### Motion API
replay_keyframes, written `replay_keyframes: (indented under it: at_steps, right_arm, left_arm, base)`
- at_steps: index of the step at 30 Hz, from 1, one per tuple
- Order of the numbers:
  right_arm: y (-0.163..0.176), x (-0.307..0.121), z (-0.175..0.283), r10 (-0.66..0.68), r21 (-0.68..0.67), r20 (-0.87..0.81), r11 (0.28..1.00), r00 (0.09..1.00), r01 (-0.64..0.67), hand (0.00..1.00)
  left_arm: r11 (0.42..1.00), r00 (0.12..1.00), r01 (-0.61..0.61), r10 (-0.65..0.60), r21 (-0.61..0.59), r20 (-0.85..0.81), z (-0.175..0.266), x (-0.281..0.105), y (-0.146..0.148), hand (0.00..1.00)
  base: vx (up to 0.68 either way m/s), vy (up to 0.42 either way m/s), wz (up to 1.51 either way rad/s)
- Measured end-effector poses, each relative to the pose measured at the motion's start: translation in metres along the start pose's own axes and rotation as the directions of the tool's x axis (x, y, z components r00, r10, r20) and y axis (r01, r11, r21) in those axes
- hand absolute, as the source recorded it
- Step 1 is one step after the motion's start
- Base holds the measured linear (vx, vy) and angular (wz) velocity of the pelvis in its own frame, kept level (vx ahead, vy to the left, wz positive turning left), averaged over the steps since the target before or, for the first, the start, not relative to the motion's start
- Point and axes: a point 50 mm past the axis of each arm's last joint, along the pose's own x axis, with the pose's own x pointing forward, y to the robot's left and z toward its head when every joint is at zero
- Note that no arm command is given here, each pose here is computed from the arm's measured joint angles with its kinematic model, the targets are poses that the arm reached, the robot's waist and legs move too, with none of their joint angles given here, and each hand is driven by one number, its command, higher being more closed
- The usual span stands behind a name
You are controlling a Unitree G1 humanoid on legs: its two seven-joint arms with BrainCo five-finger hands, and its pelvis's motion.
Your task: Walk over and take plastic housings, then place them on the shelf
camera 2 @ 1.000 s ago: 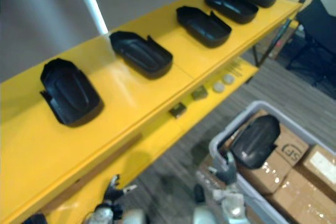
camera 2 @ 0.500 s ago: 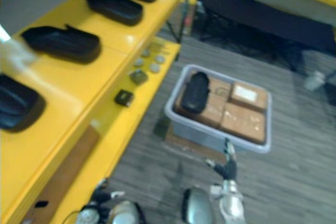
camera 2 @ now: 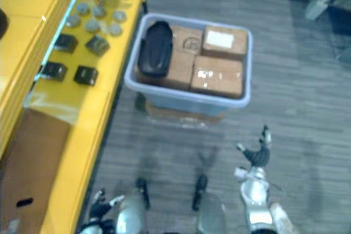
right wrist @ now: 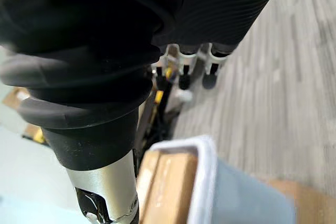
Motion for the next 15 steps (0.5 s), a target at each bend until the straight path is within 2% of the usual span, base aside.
replay_keyframes:
  at_steps: [6, 10, 15]
  right_arm:
    - [0.020, 0.095, 0.089, -0.080, 0.098, 0.189, 0.993, 0.979, 0.062, 0.00]
    - [0.016, 0.128, 0.144, -0.164, 0.132, 0.279, 0.983, 0.946, 0.131, 0.00]
    - [-0.003, 0.154, 0.173, -0.256, 0.093, 0.262, 0.966, 0.931, 0.239, 0.00]
  left_arm:
    - [0.998, 0.999, 0.025, -0.028, -0.063, -0.040, -0.003, -0.003, -0.016, 0.00]
    - [0.993, 0.997, 0.061, -0.066, -0.097, -0.045, -0.003, -0.004, -0.026, 0.00]
    - [0.986, 0.995, 0.073, -0.082, -0.153, -0.055, -0.004, -0.004, -0.029, 0.00]
  base:
    - [-0.05, 0.051, 0.34]
    - [0.01, 0.077, 0.26]
    - [0.00, 0.071, 0.24]
